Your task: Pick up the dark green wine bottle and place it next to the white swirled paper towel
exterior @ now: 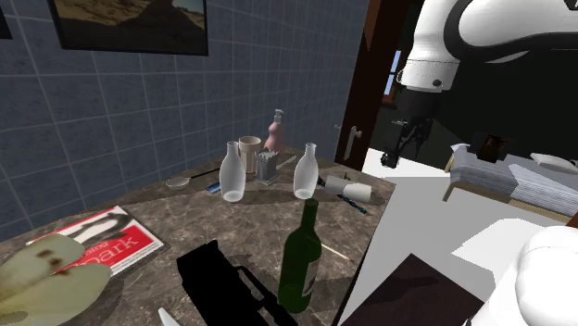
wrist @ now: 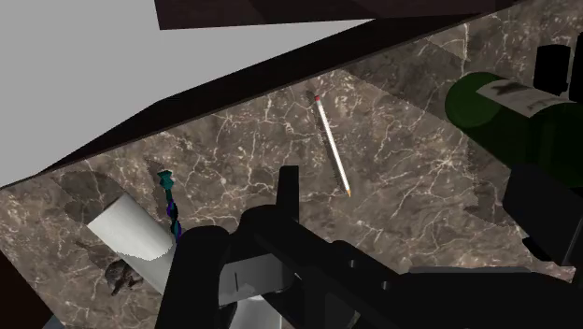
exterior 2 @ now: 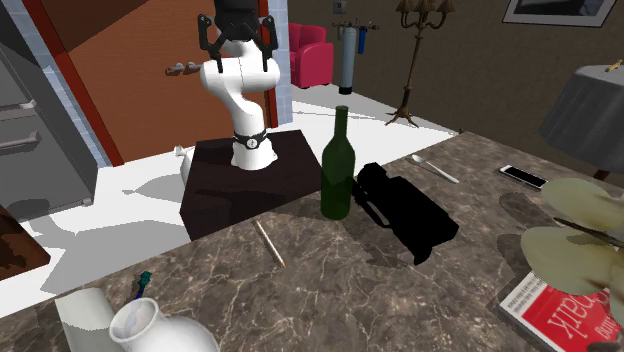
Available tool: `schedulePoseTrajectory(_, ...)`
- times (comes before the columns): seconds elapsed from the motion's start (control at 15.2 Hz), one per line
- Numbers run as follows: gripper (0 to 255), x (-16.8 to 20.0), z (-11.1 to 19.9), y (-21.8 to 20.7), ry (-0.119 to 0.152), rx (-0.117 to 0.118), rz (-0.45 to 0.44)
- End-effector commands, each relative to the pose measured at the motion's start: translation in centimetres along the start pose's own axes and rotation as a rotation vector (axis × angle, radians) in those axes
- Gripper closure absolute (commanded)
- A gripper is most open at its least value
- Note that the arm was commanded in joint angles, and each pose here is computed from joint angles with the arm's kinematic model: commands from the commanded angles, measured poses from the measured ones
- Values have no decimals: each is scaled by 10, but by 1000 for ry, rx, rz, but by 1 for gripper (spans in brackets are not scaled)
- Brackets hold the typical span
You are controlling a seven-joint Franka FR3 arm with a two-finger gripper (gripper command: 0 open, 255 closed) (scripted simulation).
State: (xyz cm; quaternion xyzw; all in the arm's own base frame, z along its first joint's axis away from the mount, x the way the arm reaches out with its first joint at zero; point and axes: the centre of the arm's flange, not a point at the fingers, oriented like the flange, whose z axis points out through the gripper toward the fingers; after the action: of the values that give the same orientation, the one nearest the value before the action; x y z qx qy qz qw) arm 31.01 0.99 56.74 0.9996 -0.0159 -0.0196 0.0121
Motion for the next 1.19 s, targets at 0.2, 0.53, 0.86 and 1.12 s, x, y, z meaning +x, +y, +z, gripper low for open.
schedulePoseTrajectory(0.2,0,8,12,-35,16,11,-3)
schedulePoseTrajectory(0.53,0,22,30,-92,43,29,-9)
schedulePoseTrajectory(0.86,0,36,48,-151,70,48,-15)
schedulePoseTrajectory(1.12,0,47,60,-198,92,62,-19)
